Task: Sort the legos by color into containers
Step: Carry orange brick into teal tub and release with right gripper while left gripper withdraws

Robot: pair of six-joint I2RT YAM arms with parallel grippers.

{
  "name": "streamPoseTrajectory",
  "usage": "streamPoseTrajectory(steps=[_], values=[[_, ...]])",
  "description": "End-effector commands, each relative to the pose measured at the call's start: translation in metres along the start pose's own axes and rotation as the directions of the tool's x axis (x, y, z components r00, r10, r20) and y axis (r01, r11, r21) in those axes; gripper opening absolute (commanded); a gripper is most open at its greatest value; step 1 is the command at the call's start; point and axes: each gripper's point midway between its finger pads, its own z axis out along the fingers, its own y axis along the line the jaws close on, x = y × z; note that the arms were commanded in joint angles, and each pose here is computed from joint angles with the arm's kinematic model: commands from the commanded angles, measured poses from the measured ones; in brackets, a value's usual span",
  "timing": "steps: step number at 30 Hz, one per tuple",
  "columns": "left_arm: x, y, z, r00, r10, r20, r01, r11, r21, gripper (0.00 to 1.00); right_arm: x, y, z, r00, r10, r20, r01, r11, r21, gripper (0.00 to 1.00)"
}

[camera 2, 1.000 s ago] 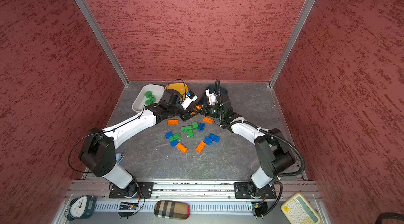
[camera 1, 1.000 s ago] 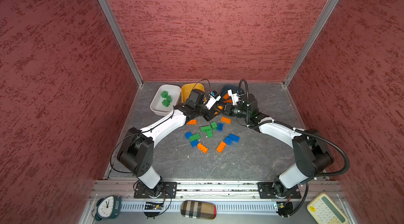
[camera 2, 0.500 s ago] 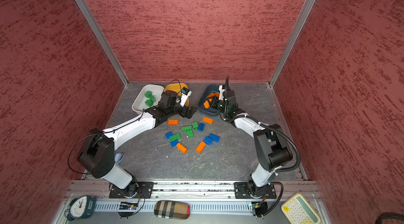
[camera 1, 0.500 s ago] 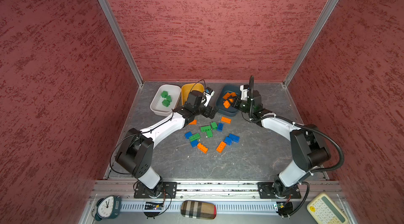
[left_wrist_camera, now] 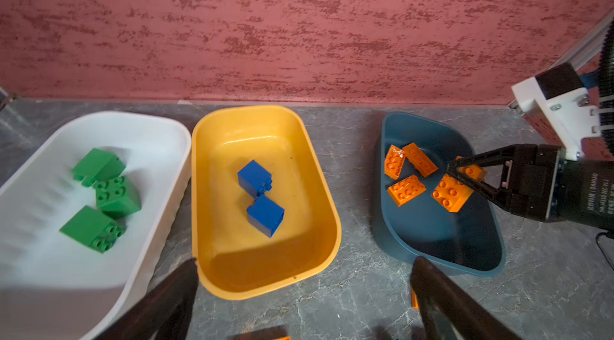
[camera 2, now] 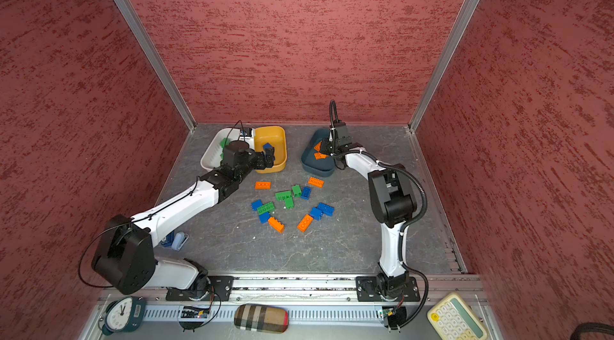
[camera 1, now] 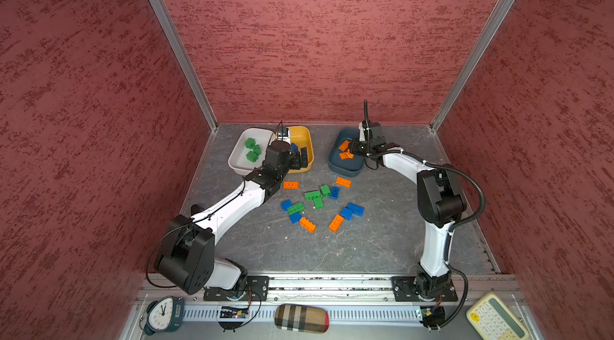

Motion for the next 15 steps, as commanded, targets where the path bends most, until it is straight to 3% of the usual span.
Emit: streamPoseTrajectory(steps=[1,4,8,13,14,15], values=[[0.000,0.021,-0.008,0.996,-0.088,0.014,0.089,0.992,-0.088,1.00,0.004,-0.009,0.002,0.999,-0.031,-0.037,0.034,0.997,0.072,0.35],[0.005,0.029,-0.011,0.993,-0.120,-0.002,0.119,0.989,-0.088,1.00,0.003,-0.011,0.000,0.998,-0.050,-0.040,0.054,0.993,0.107,0.49],[0.013,0.040,-0.012,0.984,-0.175,-0.041,0.171,0.981,-0.086,1.00,-0.004,-0.007,-0.012,0.996,-0.091,-0.019,0.093,0.985,0.145,0.59],[0.030,0.032,-0.008,0.966,-0.213,-0.150,0.219,0.975,0.027,1.00,-0.011,0.003,-0.031,0.993,-0.116,0.012,0.113,0.981,0.155,0.73],[0.035,0.030,-0.008,0.959,-0.217,-0.183,0.228,0.973,0.040,1.00,-0.013,0.006,-0.035,0.992,-0.122,0.020,0.117,0.981,0.153,0.80],[0.040,0.030,-0.007,0.952,-0.224,-0.209,0.239,0.970,0.048,1.00,-0.012,0.009,-0.039,0.992,-0.127,0.026,0.122,0.981,0.148,0.99]])
